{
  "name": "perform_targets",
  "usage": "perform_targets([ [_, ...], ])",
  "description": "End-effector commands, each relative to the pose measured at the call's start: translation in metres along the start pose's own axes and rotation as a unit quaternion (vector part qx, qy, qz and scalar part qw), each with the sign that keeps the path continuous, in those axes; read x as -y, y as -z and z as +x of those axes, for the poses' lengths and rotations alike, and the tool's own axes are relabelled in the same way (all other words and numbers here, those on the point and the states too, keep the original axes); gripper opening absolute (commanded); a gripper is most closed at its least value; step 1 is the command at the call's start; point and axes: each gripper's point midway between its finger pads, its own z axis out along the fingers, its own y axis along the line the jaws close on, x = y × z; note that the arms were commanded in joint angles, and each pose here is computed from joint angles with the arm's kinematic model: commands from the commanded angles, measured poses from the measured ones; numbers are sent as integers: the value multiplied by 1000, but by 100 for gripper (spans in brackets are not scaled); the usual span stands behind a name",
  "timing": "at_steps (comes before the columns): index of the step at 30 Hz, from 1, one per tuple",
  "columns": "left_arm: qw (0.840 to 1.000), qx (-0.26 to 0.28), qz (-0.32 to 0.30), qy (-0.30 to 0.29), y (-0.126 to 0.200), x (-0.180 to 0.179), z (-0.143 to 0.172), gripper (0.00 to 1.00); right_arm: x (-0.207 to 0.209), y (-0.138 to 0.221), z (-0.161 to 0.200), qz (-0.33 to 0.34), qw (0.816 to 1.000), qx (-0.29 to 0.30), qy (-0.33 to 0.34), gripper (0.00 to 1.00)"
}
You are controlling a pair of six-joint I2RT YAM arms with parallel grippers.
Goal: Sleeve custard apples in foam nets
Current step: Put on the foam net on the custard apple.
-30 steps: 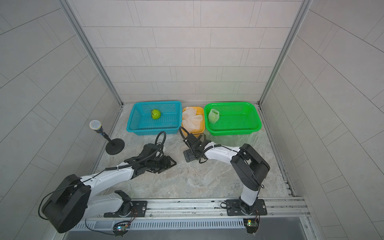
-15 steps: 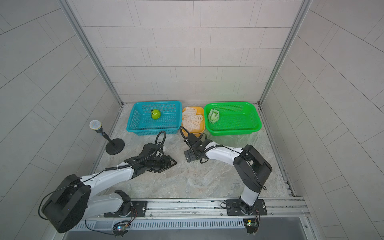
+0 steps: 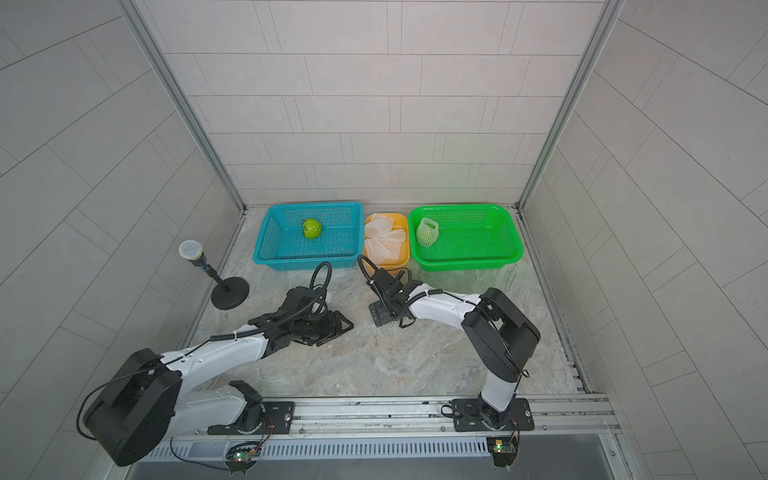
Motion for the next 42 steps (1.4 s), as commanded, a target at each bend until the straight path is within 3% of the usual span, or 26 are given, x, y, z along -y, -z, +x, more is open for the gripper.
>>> perform_targets([
  [1, 1000, 3, 2, -1, 0, 1, -2, 61, 3, -15, 21, 15, 999, -34, 15, 88],
  [12, 1000, 2, -1, -5, 0, 1, -3, 61, 7, -29, 30, 27, 998, -46, 22, 82],
  [27, 1000, 1, 0, -2, -1, 0, -2, 60, 7, -32, 31, 29, 998, -51, 26, 86],
  [42, 1000, 1, 3, 1, 0, 0, -1, 60, 2, 19, -2, 10, 1000, 0, 26, 100],
])
